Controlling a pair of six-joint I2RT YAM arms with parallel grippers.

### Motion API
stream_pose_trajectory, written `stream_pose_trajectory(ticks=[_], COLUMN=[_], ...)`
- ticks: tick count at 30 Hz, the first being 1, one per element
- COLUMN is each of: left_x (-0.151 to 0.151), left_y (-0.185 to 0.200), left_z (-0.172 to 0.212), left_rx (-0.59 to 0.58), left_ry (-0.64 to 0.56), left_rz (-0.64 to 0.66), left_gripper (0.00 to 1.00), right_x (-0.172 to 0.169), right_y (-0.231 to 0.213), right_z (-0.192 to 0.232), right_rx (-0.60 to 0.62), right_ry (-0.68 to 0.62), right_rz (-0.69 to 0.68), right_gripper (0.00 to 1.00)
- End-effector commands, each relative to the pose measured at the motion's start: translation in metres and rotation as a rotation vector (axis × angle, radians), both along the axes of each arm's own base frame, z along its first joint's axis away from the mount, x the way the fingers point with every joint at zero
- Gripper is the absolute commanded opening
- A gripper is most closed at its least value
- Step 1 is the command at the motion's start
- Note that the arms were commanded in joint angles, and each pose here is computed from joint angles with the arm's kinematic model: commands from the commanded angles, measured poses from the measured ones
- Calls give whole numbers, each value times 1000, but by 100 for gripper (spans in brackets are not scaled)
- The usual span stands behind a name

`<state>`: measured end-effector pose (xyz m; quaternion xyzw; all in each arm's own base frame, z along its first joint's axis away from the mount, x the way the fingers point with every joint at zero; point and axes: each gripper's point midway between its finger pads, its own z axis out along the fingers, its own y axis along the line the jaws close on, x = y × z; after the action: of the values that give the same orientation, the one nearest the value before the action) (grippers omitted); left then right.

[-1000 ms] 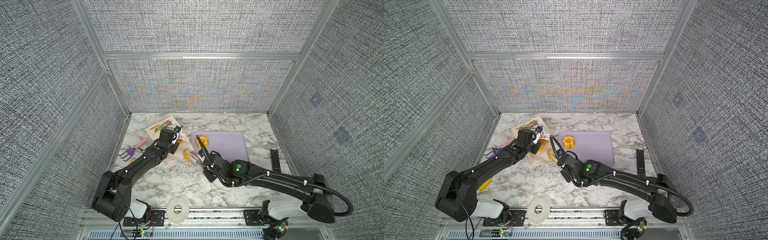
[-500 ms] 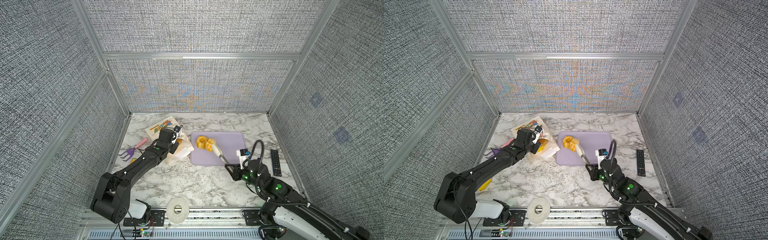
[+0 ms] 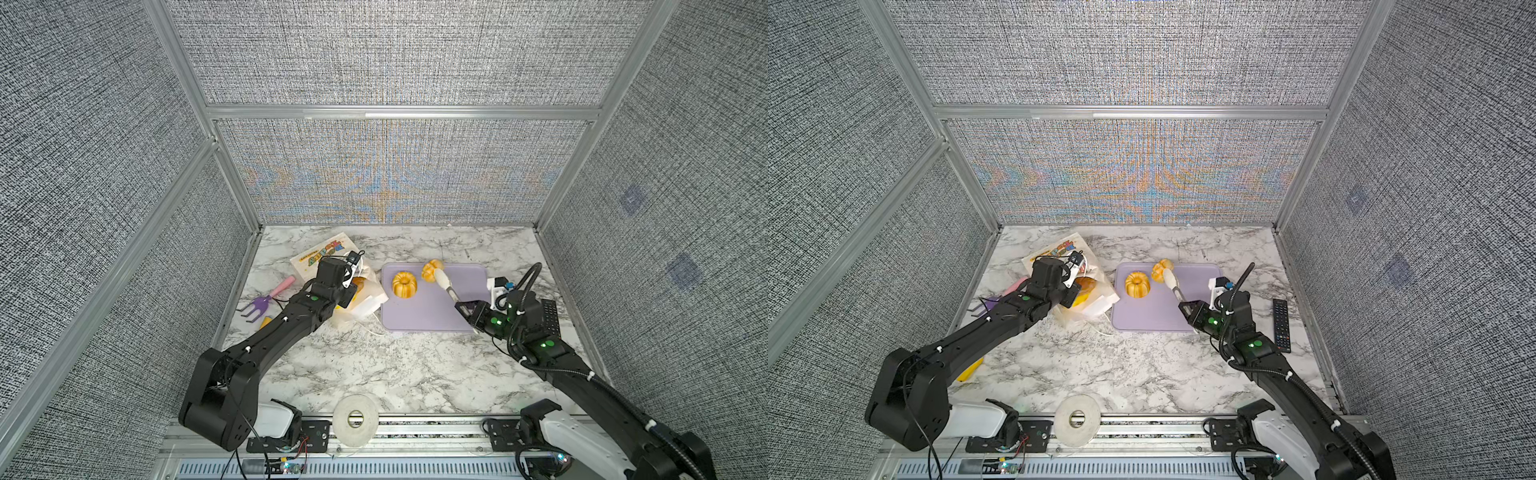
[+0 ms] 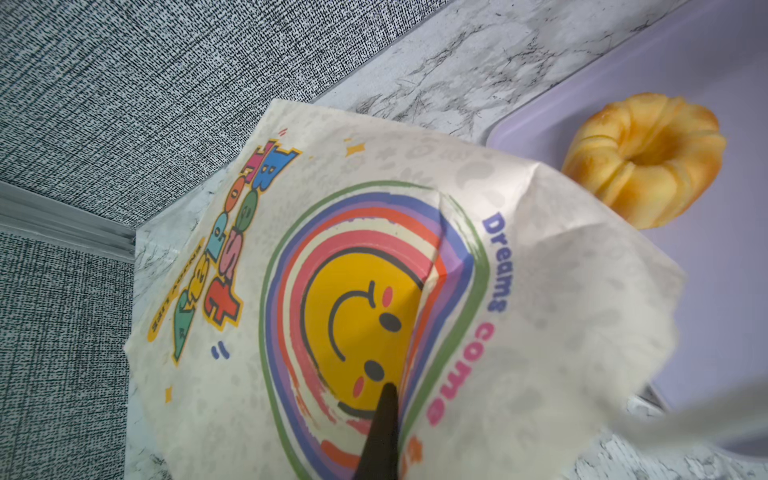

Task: Take the fake bread out of the paper bag
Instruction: 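Draw the second bread out with the tongs and lower it onto the board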

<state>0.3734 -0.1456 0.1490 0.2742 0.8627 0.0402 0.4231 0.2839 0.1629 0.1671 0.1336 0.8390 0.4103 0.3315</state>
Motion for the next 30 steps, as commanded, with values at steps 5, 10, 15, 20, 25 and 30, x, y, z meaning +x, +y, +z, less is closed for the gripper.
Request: stream_pose_trajectory(ticks=[5, 10, 15, 20, 25, 30], left_x=[1, 1, 1, 0, -1, -2], left_y=[-3, -4, -2, -3, -4, -5], left_z=[3, 1, 1, 2, 1, 3], left_rx=[-18, -20, -13, -19, -19, -30], left_ry=[-11, -7, -9, -13, -9, -11], left_rz=[-7, -8, -3, -8, -12, -17], left_gripper=[0, 0, 0, 0, 0, 0], right_x=[10, 15, 19, 17, 7, -2], right_y=[13, 14, 15, 7, -5, -22], right_z=[-1, -19, -30, -42, -48, -51], right_rx=[106, 97, 105, 78, 30, -9], right_ry=[-9, 35, 74, 128, 168, 198], right_rz=[33, 42, 65, 39, 7, -54], right_gripper=[0, 0, 0, 26, 48, 57])
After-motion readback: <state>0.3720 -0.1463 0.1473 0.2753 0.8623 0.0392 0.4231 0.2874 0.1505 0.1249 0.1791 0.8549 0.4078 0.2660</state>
